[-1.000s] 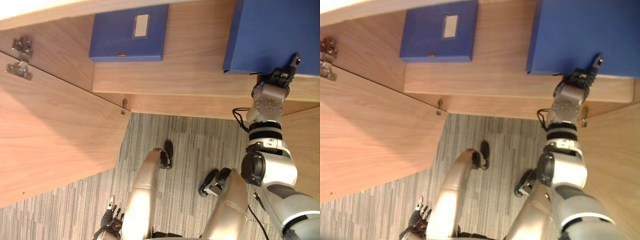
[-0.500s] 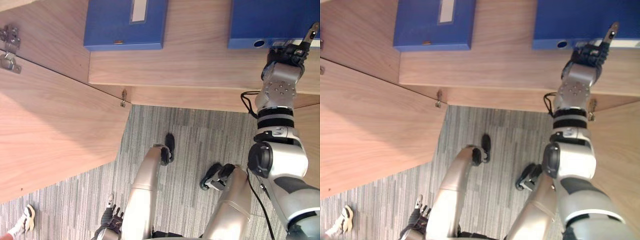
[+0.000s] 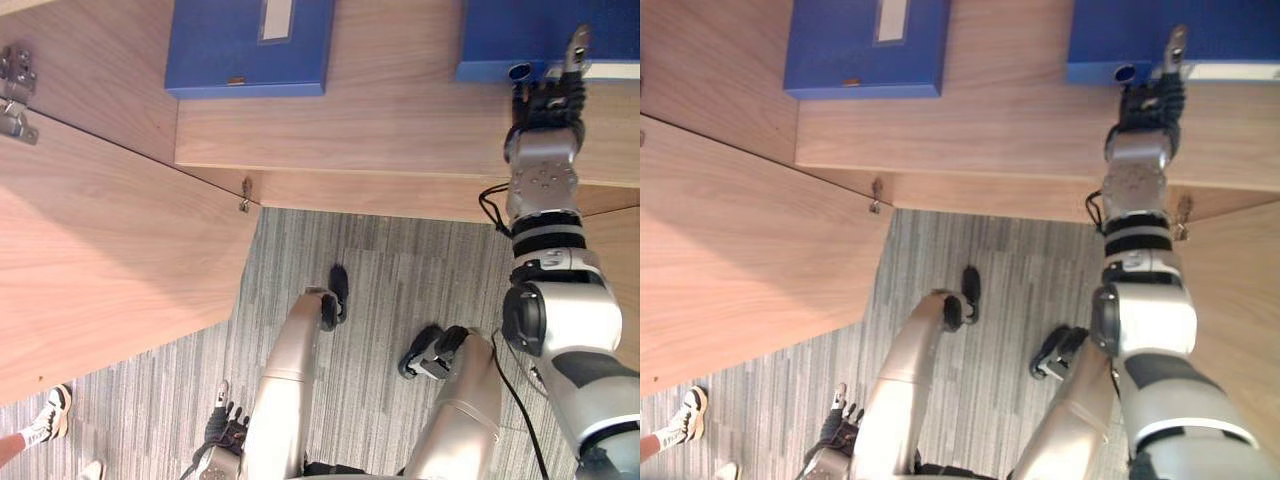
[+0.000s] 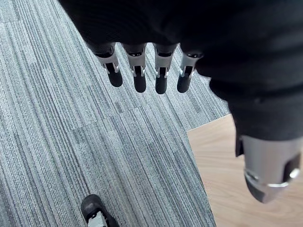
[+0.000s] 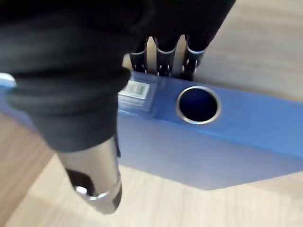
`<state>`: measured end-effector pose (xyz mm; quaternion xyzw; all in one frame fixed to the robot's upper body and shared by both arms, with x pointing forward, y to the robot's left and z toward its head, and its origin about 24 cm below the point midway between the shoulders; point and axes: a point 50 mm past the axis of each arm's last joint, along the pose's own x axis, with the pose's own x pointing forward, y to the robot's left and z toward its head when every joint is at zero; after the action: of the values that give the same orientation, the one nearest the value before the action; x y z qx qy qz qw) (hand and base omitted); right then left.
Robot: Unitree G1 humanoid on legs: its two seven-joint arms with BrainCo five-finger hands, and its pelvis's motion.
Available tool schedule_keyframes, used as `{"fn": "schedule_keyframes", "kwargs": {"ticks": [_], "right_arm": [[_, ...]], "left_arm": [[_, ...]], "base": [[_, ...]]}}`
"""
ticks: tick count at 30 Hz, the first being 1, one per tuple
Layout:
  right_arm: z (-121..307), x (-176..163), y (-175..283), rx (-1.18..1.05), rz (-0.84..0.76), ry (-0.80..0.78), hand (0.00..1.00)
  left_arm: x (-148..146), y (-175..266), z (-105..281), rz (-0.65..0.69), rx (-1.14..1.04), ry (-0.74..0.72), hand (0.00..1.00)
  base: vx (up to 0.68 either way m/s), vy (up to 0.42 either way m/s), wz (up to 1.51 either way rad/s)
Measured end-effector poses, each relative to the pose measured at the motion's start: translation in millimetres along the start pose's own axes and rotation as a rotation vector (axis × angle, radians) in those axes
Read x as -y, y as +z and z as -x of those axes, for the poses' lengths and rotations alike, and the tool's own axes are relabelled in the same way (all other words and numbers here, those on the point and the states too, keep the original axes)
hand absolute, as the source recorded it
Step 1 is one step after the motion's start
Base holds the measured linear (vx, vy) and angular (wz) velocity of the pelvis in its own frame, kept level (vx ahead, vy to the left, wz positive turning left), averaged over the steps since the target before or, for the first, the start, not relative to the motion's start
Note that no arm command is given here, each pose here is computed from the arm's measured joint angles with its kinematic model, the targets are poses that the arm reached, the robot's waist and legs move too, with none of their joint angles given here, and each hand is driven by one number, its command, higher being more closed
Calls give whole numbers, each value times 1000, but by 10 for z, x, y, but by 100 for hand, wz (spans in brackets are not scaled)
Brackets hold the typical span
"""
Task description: Walk over to the cabinet, pick up the folder, carry it to the office cabinet, place the folder inside the office cabinet, then close the office cabinet door
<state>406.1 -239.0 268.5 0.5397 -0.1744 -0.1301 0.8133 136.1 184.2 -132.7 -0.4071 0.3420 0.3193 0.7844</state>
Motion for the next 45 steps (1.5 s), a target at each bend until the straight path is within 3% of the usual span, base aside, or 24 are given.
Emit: {"fn": "schedule_keyframes", "kwargs": {"ticks": [5,7,11,13,21,35,40,45], "right_arm": [[10,101,-167,-44,17,-44,0],[18,127,-273,-84,110,-47,0],[48,194,-574,-216,586,6,0],[69,253,-690,-268,923,60,0],[27,414,-580,-334,1504,181,0],[-7,642,-310,-395,1785,206,0],[9,508,-352,-313,2002,310,0],[166,575,-581,-299,2053,471,0]], "left_arm": [[11,67,-36,32,18,18,0],[17,93,-43,34,27,20,0],[19,151,-46,15,48,16,0],[16,255,-48,16,82,7,0],[-69,493,-49,27,153,-8,0],[-190,640,-44,48,196,-18,0],[-219,647,-46,44,197,-19,0],[-235,650,-44,50,204,-21,0]], "base": [[3,-51,0],[9,-59,-3],[20,-49,-6],[27,-32,0],[31,-15,6],[66,-61,2],[57,-106,-11],[51,-101,-20]]}}
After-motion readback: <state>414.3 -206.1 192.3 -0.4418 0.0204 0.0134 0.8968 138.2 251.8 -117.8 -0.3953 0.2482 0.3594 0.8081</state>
